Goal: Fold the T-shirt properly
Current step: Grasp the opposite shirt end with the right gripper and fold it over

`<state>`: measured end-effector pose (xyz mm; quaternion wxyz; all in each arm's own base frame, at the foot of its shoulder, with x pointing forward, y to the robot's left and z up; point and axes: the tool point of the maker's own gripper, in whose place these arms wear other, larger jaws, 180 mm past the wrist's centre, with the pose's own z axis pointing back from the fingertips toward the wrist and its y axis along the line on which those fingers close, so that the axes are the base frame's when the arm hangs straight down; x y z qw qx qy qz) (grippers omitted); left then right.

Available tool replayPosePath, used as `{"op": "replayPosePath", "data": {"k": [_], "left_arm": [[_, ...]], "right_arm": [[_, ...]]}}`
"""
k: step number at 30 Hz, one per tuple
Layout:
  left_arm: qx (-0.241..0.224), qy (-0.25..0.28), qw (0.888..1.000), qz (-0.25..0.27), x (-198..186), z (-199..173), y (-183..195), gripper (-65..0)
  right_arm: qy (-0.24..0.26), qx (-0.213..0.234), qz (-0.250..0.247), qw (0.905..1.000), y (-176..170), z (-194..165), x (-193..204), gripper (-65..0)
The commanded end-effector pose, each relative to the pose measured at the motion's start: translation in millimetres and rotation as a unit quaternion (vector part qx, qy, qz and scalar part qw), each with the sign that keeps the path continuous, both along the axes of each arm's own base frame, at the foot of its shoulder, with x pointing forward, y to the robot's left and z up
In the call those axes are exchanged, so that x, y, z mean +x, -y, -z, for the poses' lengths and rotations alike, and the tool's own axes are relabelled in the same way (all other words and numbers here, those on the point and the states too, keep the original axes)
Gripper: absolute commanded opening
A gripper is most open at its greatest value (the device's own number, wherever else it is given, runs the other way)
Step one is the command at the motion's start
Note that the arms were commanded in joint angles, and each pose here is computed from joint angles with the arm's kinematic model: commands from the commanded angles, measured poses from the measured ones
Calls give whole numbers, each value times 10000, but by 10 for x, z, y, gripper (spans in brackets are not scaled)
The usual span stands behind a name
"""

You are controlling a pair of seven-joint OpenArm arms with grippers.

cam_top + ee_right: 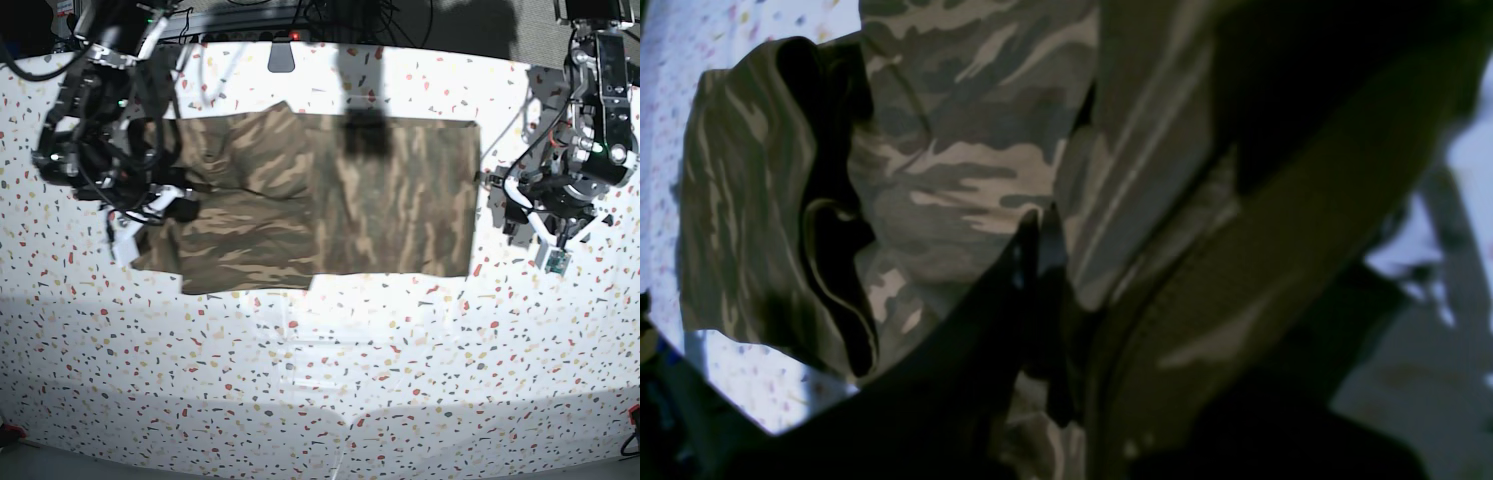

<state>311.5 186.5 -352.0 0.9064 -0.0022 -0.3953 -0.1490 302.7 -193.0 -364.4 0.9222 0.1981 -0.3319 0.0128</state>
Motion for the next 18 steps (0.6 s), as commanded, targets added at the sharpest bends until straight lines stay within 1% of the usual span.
{"op": "replayPosePath", "data": {"k": [1,2,5,7,10,12,15,18], "left_arm": [[-48,255,9997,31,51,-105,12,-339],[-69,254,9996,35,25,-75,14,-339],[-150,148,9998,-1,-68,88,-2,-339],[-223,91,9997,-44,-117,205,-21,-339],[-287,-70,9995,-128,-164,371,-57,-339],[-373,-242,9988,-183,-212,490,-50,-339],[-697,-562,9959,-120,-315,685,86,-339],[-894,-768,9929,161,-400,811,337,-339]], "right_arm": [[325,-23,-46,9995,40,-208,100,-650],[354,-26,-118,9993,42,-263,94,-650],[537,176,-436,9974,-48,-492,68,-650],[765,342,-638,9944,-141,-672,63,-650],[1067,279,-780,9908,-230,-851,80,-650],[1191,251,-867,9888,-292,-915,92,-650],[1251,328,-1080,9857,-467,-930,100,-650],[1249,571,-1368,9810,-777,-904,85,-650]]}}
